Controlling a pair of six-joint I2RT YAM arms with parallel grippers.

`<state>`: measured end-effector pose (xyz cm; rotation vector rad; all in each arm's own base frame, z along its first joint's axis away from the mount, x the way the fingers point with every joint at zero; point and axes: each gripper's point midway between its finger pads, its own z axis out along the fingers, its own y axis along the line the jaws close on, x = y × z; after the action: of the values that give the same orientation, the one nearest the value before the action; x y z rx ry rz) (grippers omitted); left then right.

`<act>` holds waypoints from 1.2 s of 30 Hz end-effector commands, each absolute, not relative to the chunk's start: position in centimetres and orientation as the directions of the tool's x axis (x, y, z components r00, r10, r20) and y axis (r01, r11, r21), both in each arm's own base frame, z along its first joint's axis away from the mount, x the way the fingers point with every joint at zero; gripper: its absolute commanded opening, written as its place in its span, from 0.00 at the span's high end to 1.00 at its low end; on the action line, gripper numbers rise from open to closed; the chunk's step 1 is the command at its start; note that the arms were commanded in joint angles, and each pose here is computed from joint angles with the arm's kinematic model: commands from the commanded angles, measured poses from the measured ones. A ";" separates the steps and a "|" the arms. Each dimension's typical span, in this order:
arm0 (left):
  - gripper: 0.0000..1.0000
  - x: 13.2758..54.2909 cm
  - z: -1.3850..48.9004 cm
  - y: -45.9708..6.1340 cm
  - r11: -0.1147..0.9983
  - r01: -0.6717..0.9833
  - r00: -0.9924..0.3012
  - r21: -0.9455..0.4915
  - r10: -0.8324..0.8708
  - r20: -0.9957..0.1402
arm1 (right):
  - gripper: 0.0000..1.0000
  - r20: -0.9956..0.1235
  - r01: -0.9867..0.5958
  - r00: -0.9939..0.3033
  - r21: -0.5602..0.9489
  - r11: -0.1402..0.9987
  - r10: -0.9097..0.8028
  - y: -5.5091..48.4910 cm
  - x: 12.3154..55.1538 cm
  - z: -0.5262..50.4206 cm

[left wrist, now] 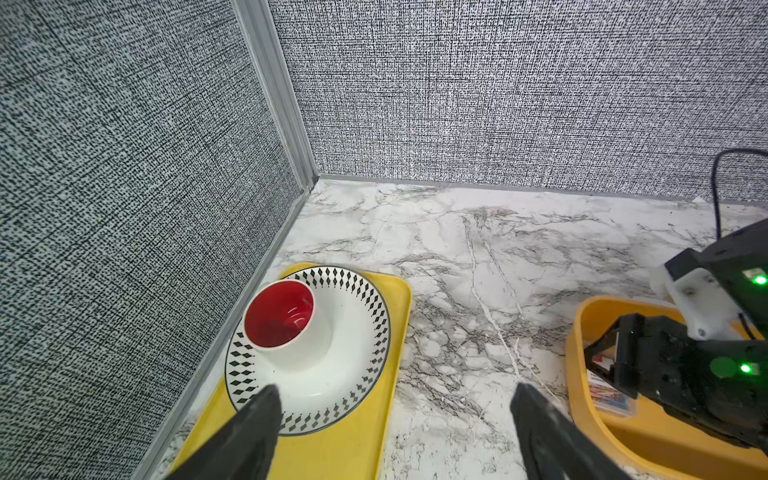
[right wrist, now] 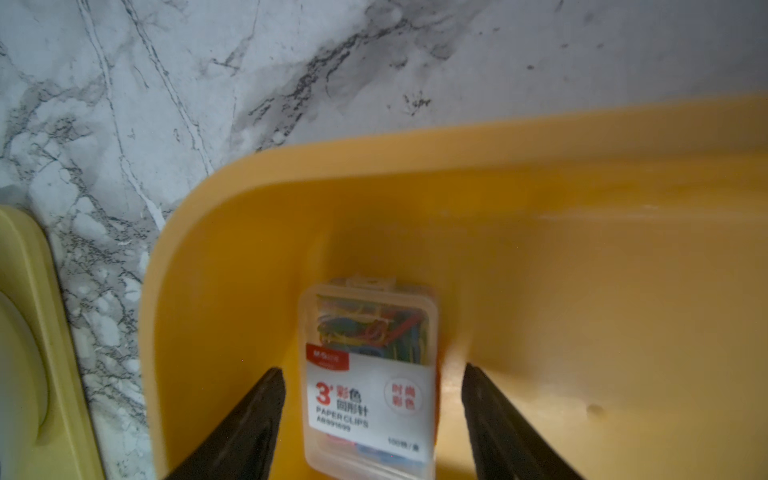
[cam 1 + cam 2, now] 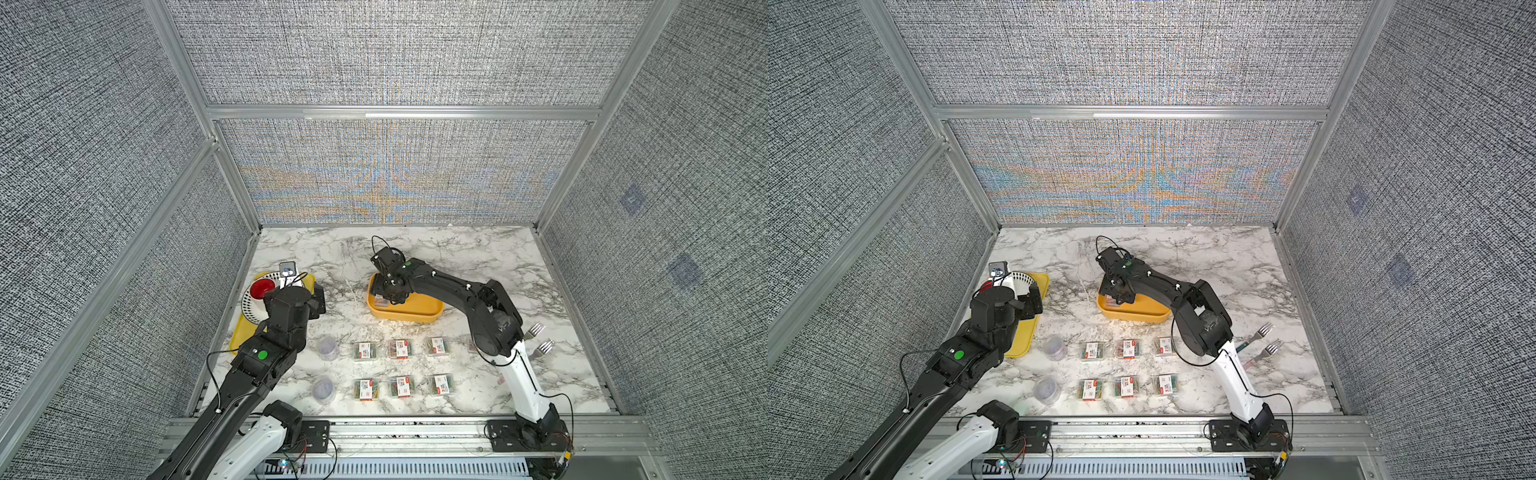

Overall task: Take the paper clips out of the storage box
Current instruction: Pick up the boxed paper clips from the storage box.

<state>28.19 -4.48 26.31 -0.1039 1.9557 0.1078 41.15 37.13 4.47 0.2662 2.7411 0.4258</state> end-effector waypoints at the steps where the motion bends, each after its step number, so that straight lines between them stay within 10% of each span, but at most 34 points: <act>1: 0.11 28.3 26.6 -4.5 0.992 -0.124 -0.369 0.011 -0.036 -0.929 | 0.30 -0.308 0.132 -0.921 0.332 0.934 0.239 37.5 41.2 4.4; 16: 0.11 28.4 26.7 -4.2 0.991 -0.134 -0.366 -0.010 -0.059 -0.929 | 0.44 -0.296 0.154 -0.926 0.269 0.951 0.234 35.9 41.0 2.3; 25: 0.11 28.3 26.7 -3.9 0.990 -0.144 -0.366 -0.013 -0.065 -0.928 | 0.30 -0.304 0.141 -0.927 0.264 0.954 0.221 36.0 41.0 2.8; 36: 0.10 28.1 27.0 -3.6 0.988 -0.157 -0.358 -0.005 -0.062 -0.932 | 0.49 -0.310 0.136 -0.922 0.297 0.945 0.230 36.1 40.9 3.9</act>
<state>28.09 -3.88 26.37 -0.1414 1.9569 0.0912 41.55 36.37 3.58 0.2663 2.7314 0.3907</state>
